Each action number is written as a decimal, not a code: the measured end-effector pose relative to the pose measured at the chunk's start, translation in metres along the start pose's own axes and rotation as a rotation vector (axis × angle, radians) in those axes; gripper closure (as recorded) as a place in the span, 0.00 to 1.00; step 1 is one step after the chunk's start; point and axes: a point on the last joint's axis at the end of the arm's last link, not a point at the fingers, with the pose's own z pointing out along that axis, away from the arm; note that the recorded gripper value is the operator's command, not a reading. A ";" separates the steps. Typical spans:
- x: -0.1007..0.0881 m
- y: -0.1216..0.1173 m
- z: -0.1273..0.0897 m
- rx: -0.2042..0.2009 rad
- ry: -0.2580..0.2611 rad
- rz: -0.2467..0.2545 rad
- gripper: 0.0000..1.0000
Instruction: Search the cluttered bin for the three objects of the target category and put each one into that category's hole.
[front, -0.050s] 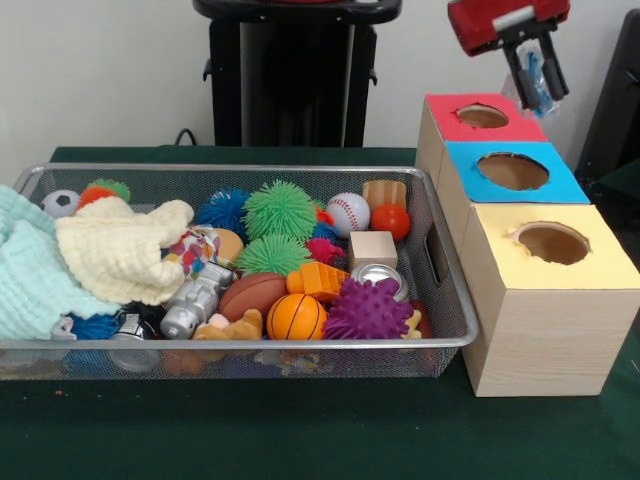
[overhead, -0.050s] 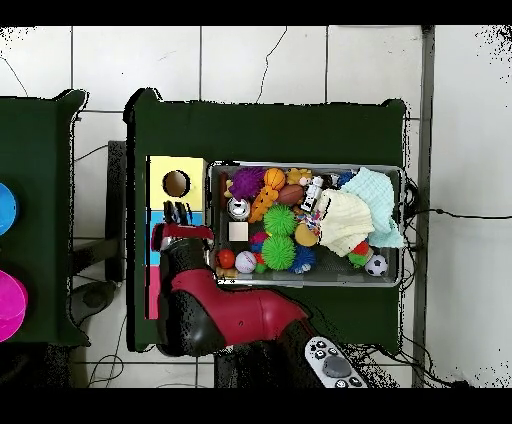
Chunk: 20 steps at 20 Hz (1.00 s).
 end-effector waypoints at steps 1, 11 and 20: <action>0.001 -0.003 0.002 0.003 0.000 0.003 1.00; 0.013 -0.023 0.014 0.031 0.016 0.026 1.00; 0.035 -0.025 0.019 0.037 0.044 0.032 1.00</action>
